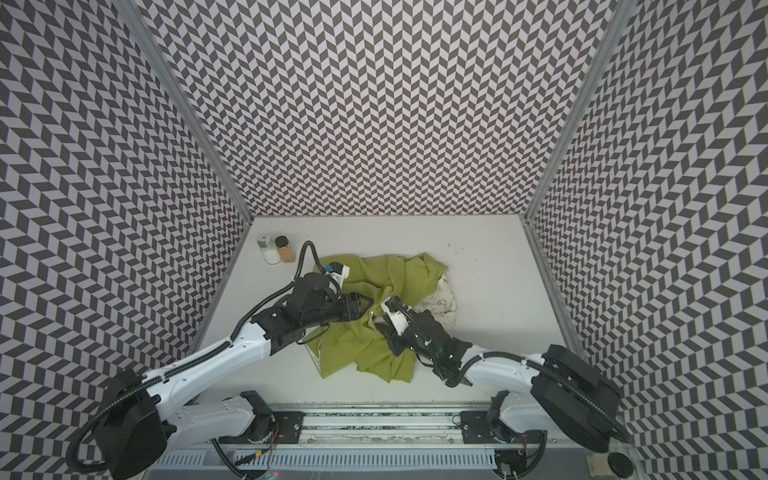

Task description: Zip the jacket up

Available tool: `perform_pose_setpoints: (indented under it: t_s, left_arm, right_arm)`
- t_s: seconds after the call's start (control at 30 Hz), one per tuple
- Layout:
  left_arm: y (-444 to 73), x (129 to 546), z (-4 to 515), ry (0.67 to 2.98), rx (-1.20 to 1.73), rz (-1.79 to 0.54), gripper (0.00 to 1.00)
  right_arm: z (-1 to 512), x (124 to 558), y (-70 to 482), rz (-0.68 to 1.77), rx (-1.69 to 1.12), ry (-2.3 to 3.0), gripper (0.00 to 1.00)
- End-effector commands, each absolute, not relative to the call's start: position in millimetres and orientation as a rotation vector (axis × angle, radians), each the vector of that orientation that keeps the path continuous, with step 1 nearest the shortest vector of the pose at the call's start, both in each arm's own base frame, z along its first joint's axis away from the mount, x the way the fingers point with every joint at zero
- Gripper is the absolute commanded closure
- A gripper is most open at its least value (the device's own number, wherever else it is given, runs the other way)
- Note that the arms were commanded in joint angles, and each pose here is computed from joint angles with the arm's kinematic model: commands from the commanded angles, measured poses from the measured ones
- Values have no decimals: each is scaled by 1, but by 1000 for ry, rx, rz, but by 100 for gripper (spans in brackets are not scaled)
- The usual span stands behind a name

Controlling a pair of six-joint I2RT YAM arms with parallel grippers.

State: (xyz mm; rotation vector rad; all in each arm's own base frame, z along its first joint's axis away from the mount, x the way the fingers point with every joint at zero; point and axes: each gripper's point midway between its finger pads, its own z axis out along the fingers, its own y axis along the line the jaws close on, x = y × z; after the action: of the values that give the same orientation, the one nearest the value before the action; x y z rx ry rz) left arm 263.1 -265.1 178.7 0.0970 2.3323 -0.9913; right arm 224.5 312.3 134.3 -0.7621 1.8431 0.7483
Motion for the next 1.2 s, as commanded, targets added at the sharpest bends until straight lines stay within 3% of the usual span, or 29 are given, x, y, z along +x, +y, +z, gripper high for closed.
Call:
perform_pose_setpoints:
  t_s: [0.0,0.17,0.27,0.3,0.4,0.6,0.8,0.93,1.17]
  left_arm:
    - [-264,265,172,2340,71,-971,49]
    - [-264,266,160,2360,25,-973,63]
    - [-264,267,154,2387,16,-958,66]
    - [-263,268,152,2393,8,-946,65]
    - [-258,270,149,2403,-7,-909,50]
    - [-252,274,144,2422,-29,-888,50]
    - [-257,273,132,2458,-37,-909,72]
    - [-259,271,130,2457,-57,-944,81]
    - [-262,272,129,2460,-64,-970,88]
  right_arm:
    - [160,223,320,801,-718,1719,74]
    - [163,215,315,802,-725,1650,77]
    - [159,213,321,783,-780,1634,78]
    - [156,214,322,769,-788,1640,78]
    - [147,222,324,716,-795,1656,78]
    - [141,237,325,641,-772,1676,80]
    - [141,243,337,629,-792,1644,68]
    - [139,238,344,648,-847,1603,64]
    - [124,225,343,686,-896,1635,75]
